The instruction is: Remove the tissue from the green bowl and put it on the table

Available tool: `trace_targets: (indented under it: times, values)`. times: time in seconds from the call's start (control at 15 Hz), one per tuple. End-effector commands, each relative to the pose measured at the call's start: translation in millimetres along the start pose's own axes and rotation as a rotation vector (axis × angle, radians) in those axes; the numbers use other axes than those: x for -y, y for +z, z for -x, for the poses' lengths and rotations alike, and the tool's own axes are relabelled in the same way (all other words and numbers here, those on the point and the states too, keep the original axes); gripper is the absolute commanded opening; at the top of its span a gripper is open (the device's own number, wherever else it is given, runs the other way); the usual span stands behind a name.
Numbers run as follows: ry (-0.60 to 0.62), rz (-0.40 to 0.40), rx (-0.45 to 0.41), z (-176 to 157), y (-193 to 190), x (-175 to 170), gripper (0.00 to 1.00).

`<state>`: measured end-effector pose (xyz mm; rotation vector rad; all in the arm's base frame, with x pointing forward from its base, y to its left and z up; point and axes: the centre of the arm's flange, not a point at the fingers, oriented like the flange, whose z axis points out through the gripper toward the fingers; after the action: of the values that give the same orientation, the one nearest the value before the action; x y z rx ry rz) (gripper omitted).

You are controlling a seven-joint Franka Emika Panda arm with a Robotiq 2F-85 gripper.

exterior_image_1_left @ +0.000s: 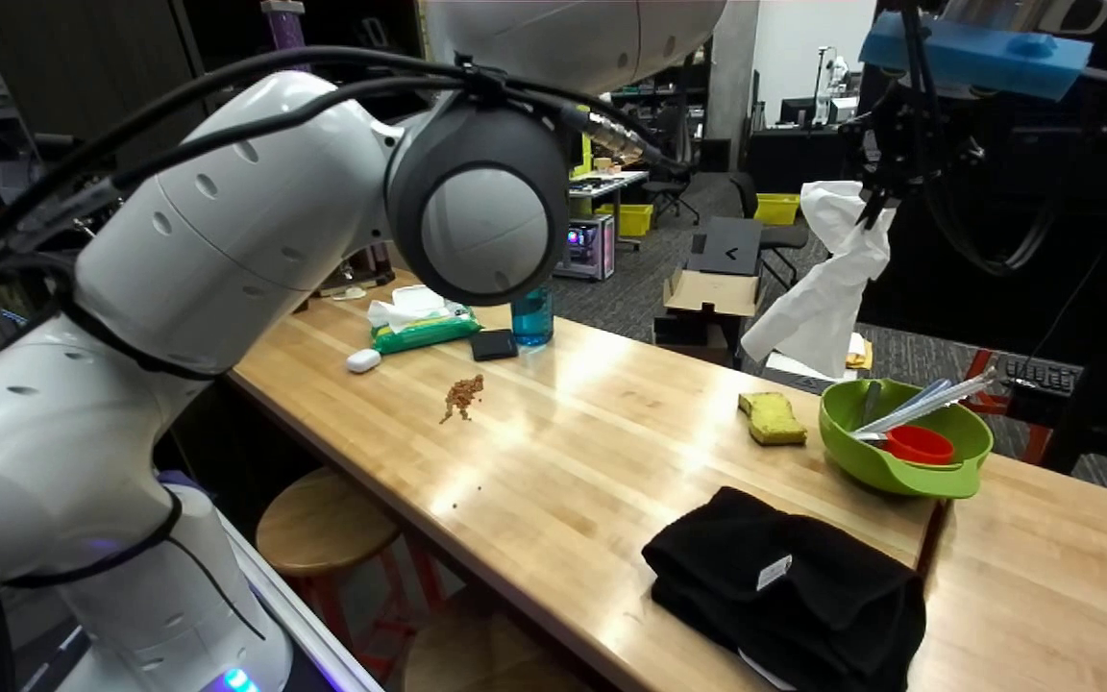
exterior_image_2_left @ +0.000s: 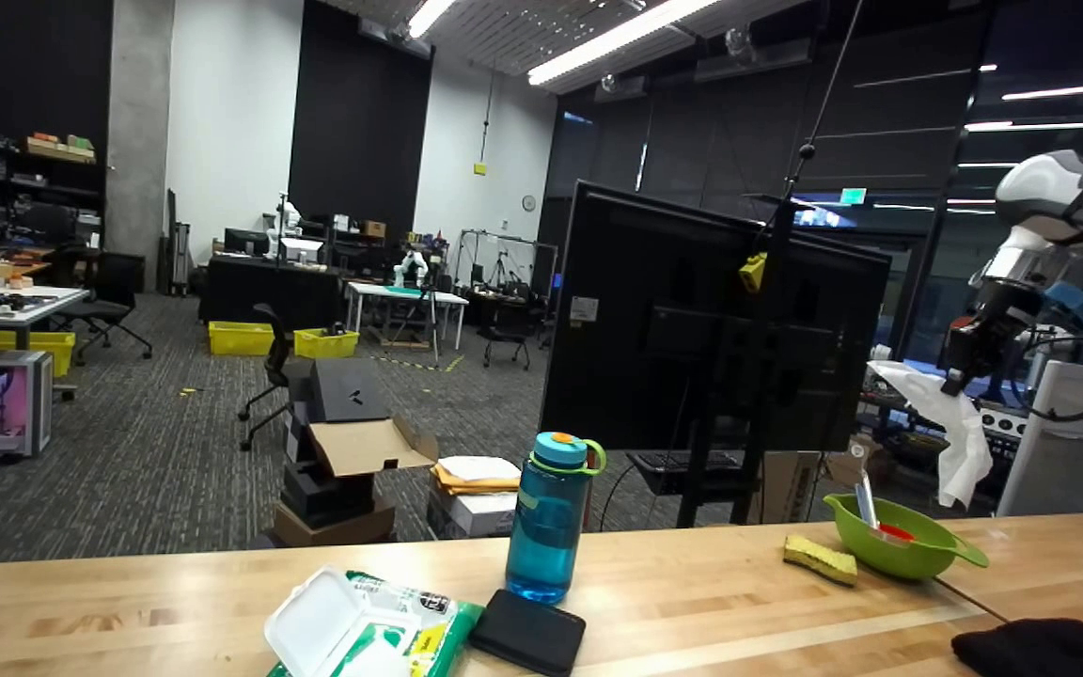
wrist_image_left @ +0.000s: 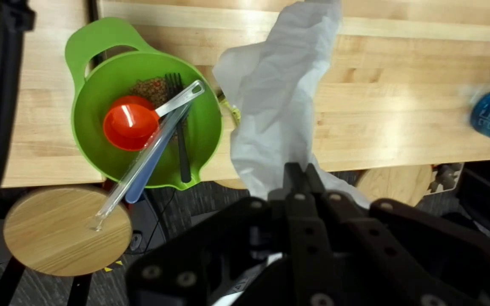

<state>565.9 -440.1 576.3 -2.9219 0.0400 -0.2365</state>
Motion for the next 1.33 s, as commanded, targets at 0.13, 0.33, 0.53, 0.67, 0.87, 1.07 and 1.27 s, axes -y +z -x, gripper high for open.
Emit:
trace_targets:
  times: [0.13, 0.33, 0.53, 0.67, 0.87, 1.07, 1.27]
  values:
    - [-0.022, -0.049, 0.071, 29, -6, 59, 0.00]
    - [-0.017, -0.096, 0.125, 35, -3, 79, 0.00]
    - [-0.009, -0.167, 0.194, 40, 4, 97, 0.00]
    - [-0.011, -0.202, 0.235, 44, 9, 109, 0.00]
    - [-0.012, -0.261, 0.285, 49, 13, 123, 0.00]
    - [-0.018, -0.323, 0.329, 54, 17, 139, 0.00]
    - [-0.022, -0.380, 0.360, 62, 17, 156, 0.00]
